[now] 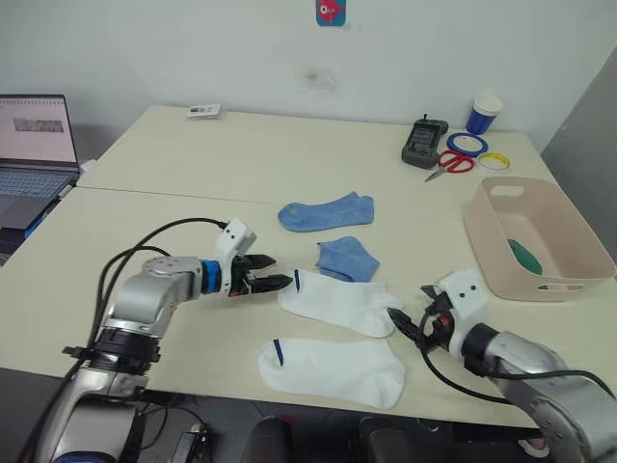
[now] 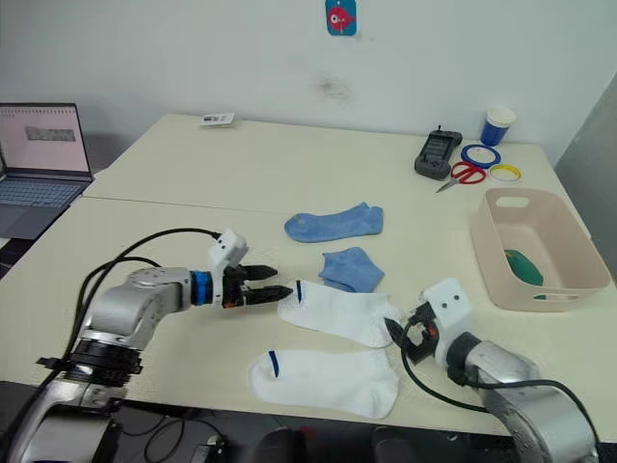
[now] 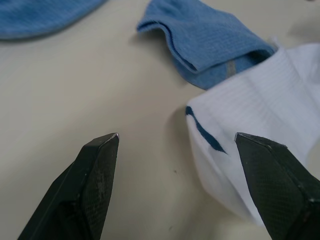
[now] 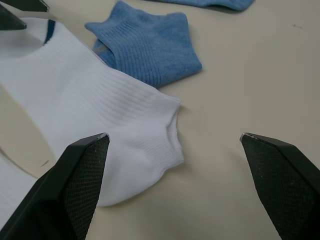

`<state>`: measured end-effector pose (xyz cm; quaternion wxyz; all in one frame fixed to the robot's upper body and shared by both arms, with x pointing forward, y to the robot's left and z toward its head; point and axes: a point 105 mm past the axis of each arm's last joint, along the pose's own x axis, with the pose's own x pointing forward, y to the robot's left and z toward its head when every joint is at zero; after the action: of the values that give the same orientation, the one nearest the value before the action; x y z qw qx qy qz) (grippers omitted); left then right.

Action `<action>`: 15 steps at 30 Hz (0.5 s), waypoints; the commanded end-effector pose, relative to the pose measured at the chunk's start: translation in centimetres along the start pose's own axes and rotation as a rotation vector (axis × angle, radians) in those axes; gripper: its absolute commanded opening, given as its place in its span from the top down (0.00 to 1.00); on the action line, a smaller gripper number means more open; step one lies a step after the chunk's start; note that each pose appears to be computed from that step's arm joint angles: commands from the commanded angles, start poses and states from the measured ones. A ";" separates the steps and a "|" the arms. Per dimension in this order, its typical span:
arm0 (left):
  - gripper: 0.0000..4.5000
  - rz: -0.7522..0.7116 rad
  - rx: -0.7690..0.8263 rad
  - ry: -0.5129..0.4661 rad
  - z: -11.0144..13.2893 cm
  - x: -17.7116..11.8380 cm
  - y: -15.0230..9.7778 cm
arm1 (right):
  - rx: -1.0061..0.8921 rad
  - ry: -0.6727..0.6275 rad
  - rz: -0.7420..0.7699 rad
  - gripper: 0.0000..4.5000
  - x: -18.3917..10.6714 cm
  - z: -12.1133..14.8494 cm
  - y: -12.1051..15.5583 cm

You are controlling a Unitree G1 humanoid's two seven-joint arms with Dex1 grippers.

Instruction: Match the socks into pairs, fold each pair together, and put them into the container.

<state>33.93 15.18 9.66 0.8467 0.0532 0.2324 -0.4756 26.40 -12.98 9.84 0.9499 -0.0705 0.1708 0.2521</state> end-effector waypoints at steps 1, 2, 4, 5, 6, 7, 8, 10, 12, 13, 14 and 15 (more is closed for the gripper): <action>0.18 -0.012 0.045 0.023 0.4 0.4 0.0 | -0.007 -0.025 -0.054 0.00 0.7 0.3 -0.9; 0.23 -0.009 0.041 0.027 0.3 0.5 0.2 | -0.005 -0.018 -0.050 0.00 0.9 0.1 -0.8; 0.35 0.008 0.038 0.034 0.1 0.8 0.5 | -0.006 -0.001 -0.035 0.04 1.4 -0.3 -0.6; 0.42 0.013 0.037 0.039 -0.1 0.9 0.6 | -0.006 0.007 -0.027 0.08 1.6 -0.4 -0.4; 0.49 0.012 0.037 0.040 -0.1 1.0 0.6 | -0.009 0.007 -0.017 0.14 1.7 -0.4 -0.2; 0.56 0.002 0.032 0.042 -0.2 1.0 0.4 | -0.007 0.007 -0.004 0.22 1.7 -0.4 0.1; 0.63 -0.015 0.027 0.045 -0.2 1.1 0.1 | -0.013 0.006 0.013 0.30 1.7 -0.4 0.5; 0.77 -0.041 0.014 0.042 -0.3 1.0 -0.4 | -0.023 -0.002 0.032 0.44 1.7 -0.2 1.0; 0.92 -0.056 -0.002 0.032 -0.2 1.0 -0.8 | -0.030 -0.006 0.045 0.62 1.6 -0.1 1.3; 0.99 -0.064 0.001 0.026 -0.2 1.0 -1.0 | -0.033 -0.008 0.052 0.70 1.6 -0.1 1.5; 1.00 -0.063 0.004 0.021 -0.1 1.0 -1.0 | -0.033 -0.013 0.055 0.78 1.6 0.0 1.6; 1.00 -0.059 0.003 0.019 -0.1 0.9 -1.0 | -0.031 -0.018 0.054 0.87 1.7 0.1 1.6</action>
<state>33.75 14.49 8.84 0.8340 0.0548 0.2510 -0.4883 26.94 -11.31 7.62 0.9390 -0.0720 0.1965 0.2728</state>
